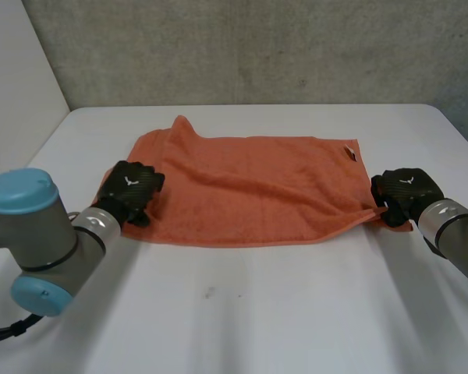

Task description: Fold the laundry

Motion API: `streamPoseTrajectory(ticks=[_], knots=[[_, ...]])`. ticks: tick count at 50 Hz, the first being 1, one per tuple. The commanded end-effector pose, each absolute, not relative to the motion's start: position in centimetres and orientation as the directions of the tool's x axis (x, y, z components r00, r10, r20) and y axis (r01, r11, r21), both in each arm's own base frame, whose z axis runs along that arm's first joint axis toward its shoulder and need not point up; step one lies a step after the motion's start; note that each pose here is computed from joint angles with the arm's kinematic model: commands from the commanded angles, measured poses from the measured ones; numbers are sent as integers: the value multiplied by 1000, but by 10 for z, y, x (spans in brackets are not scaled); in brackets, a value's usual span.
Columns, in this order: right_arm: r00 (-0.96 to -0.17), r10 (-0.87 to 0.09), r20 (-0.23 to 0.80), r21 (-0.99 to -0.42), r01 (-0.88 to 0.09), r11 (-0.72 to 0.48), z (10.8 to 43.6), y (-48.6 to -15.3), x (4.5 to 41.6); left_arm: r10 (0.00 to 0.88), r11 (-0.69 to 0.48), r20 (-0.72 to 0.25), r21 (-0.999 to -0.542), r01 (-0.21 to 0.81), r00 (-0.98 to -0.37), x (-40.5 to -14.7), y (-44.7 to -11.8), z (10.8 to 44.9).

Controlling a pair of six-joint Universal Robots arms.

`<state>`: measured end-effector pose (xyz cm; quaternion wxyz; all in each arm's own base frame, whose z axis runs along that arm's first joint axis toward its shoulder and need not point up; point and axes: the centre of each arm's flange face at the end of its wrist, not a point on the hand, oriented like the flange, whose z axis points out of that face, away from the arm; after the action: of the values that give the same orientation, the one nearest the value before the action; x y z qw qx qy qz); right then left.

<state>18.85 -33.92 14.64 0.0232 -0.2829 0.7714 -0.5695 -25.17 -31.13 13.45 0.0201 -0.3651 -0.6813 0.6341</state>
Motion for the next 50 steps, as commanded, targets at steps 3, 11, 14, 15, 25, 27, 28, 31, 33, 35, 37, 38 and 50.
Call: streamPoseTrajectory(ticks=[3, 11, 14, 15, 25, 27, 28, 31, 33, 35, 37, 38, 50], knots=[[-839, -463, 286, -892, -410, 192, 146, -339, 188, 542, -42, -437, -867, 496, -718, -254, -320, 109], [-839, -462, 286, -891, -410, 193, 146, -339, 188, 557, -19, -436, -858, 514, -707, -255, -325, 97], [-840, -460, 287, -892, -410, 192, 147, -339, 188, 561, -10, -433, -856, 517, -706, -256, -325, 95], [-840, -460, 287, -892, -410, 192, 147, -339, 188, 564, -4, -430, -855, 518, -705, -255, -324, 94], [-842, -464, 273, -881, -413, 230, 158, -339, 185, 546, 5, -448, -843, 537, -708, -249, -318, 116], [-838, -474, 270, -873, -421, 248, 165, -337, 185, 528, 2, -463, -838, 546, -712, -244, -309, 135], [-833, -481, 274, -865, -432, 256, 169, -335, 185, 523, 5, -467, -835, 550, -713, -242, -304, 139], [-784, -535, 314, -809, -516, 282, 185, -319, 184, 502, 10, -490, -821, 571, -713, -233, -288, 159], [-717, -603, 351, -737, -608, 295, 190, -304, 183, 502, 16, -501, -810, 587, -705, -230, -277, 168], [-665, -647, 373, -673, -674, 306, 189, -292, 180, 526, 41, -510, -785, 619, -681, -224, -258, 175], [-616, -693, 374, -615, -724, 312, 188, -282, 178, 549, 65, -509, -764, 641, -663, -221, -246, 177], [-592, -714, 373, -586, -747, 313, 187, -277, 177, 576, 95, -504, -740, 666, -643, -218, -236, 175], [-496, -758, 423, -488, -830, 270, 167, -281, 177, 639, 171, -473, -682, 711, -607, -222, -252, 135]])
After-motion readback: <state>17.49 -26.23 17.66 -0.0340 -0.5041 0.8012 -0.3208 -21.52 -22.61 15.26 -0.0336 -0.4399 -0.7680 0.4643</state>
